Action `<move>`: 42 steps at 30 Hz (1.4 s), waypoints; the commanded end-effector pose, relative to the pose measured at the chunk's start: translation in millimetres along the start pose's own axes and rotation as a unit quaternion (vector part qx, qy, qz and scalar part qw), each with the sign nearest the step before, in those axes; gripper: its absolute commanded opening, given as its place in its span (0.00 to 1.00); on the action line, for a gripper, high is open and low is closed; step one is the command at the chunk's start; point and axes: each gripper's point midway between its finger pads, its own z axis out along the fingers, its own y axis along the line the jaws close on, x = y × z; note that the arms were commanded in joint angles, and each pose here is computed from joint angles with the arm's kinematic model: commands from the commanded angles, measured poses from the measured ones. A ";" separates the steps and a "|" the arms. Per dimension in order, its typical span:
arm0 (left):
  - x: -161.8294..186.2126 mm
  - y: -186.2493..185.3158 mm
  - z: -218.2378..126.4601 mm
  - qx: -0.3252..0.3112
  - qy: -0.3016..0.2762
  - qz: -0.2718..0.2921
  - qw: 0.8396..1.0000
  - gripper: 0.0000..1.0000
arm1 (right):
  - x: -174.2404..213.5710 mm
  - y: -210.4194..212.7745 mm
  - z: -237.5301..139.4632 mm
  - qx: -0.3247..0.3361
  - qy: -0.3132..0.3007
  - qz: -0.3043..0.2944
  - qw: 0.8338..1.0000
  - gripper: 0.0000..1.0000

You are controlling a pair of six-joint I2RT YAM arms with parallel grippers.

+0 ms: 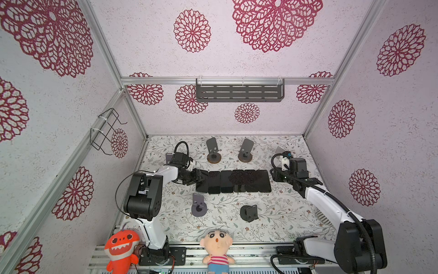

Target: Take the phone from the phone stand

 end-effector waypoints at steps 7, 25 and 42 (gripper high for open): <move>-3.7 -0.1 -1.1 -0.012 -0.001 0.020 1.000 0.74 | -9.4 -3.5 -6.4 0.010 -0.019 -0.009 1.000 0.49; -37.7 3.8 -82.0 -0.134 -0.145 0.055 0.979 0.98 | -15.3 -30.8 -18.7 0.083 -0.054 -0.008 0.995 0.57; -31.2 98.9 -224.5 -0.409 -0.403 0.011 0.819 0.97 | 4.6 -92.2 -23.2 0.225 -0.196 -0.021 0.954 0.99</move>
